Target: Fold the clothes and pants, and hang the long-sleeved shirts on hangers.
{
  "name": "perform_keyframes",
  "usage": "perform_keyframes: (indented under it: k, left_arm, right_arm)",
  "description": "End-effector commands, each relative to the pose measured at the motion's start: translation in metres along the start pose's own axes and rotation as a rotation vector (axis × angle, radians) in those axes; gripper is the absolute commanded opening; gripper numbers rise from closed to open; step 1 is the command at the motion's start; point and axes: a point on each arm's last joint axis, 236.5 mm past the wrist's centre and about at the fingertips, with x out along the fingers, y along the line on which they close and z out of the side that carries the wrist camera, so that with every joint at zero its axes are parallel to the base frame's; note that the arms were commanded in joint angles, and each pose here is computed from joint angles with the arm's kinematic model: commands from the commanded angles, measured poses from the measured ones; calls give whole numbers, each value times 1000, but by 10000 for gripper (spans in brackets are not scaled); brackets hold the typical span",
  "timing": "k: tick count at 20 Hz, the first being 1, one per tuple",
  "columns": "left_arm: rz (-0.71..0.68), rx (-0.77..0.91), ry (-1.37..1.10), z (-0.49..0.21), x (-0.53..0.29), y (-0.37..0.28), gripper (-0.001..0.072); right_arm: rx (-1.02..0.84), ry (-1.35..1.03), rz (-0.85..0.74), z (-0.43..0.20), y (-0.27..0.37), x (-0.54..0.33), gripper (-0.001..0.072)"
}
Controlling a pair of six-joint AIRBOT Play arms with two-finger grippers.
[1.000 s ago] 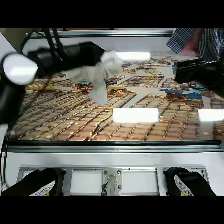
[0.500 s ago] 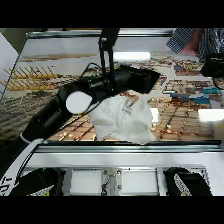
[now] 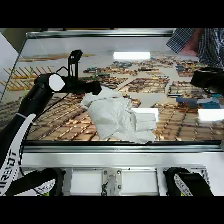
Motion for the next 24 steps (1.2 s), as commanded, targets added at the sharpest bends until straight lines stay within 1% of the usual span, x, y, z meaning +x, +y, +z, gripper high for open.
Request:
perform_keyframes:
  k: [1,2,3,4,5,8,9,10,12,15,16,17,18,19,21,22,24]
  left_arm:
    - [86,-29,104,-15,30,65,616]
    - [89,-10,125,-13,40,74,616]
    - [85,16,152,-12,48,80,616]
    - [81,44,177,-12,56,84,617]
    - [74,76,205,-12,64,85,617]
    - [28,125,280,-16,87,83,617]
    - [-14,124,293,-18,95,77,617]
    - [-52,113,302,-19,103,71,617]
    - [-89,83,325,-23,114,67,617]
    - [-95,74,358,-31,123,69,614]
    - [-94,71,353,-29,123,70,587]
    - [-91,64,348,-28,121,73,324]
    - [-88,57,341,-25,119,76,95]
    - [-85,50,332,-22,116,78,12]
    - [-79,49,301,-12,106,80,11]
    - [-75,54,278,-5,100,78,11]
    - [-64,56,224,12,80,81,11]
  right_arm:
    - [8,228,1,-54,-3,19,30]
    - [3,271,13,-68,-2,26,65]
    - [17,305,30,-81,1,32,286]
    - [46,350,64,-98,8,40,593]
    - [64,399,120,-117,20,47,669]
    - [153,538,354,-172,76,66,666]
    - [173,582,402,-189,92,72,648]
    - [179,632,443,-209,108,79,649]
    - [151,704,492,-242,142,93,650]
    - [133,791,541,-285,189,109,651]
    - [137,819,554,-297,199,111,651]
    - [136,840,574,-306,209,112,651]
    - [138,851,596,-312,218,112,651]
    - [148,853,617,-315,225,113,651]
    - [162,822,618,-312,230,119,649]
    - [166,800,610,-308,229,124,616]
    - [142,761,622,-294,227,128,128]
